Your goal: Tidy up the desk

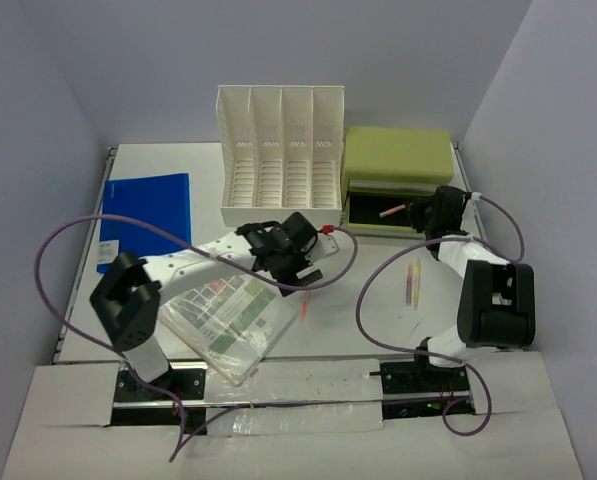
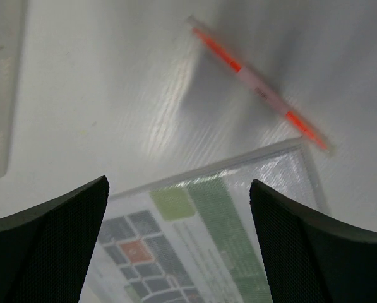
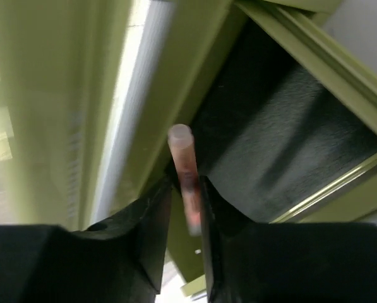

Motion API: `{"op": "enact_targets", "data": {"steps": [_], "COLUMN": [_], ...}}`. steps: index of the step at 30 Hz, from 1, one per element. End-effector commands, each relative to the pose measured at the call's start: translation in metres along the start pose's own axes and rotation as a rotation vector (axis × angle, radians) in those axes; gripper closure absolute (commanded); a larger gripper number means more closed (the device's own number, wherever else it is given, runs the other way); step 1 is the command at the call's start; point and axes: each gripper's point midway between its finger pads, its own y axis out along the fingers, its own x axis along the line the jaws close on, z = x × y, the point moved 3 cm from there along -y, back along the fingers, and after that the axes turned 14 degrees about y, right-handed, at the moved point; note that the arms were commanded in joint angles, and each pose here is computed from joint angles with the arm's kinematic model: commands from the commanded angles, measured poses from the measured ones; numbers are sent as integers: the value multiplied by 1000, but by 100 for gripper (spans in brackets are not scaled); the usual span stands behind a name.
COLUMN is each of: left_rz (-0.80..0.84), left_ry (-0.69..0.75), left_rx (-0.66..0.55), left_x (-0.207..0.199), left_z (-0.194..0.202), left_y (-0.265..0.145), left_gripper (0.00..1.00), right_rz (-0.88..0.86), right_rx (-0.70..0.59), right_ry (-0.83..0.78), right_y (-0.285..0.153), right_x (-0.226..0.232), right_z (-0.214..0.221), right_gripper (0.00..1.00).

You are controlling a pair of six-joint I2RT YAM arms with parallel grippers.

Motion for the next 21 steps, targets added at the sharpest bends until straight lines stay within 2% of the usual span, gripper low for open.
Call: {"op": "enact_targets", "data": {"steps": [1,7,14,21], "left_rz": [106,181,344,324], "left_ry": [-56,-91,-144,-136], "left_rx": [-14,-36,-11,72], "left_x": [-18,-26,-53,-52], "left_z": [-23,-39,-40,-29], "left_y": [30,45,55,67], "left_gripper": [1,1,2,7], "right_rz": [-103,-122,-159,-197], "right_rx": [60,24,-60,-114], "right_ry": [-30,-144,-246,-295], "right_y": [4,-11,-42,-67], "right_x": [29,41,47,52], "right_z": [3,-4,-16,-22], "right_gripper": [52,46,46,46]}}
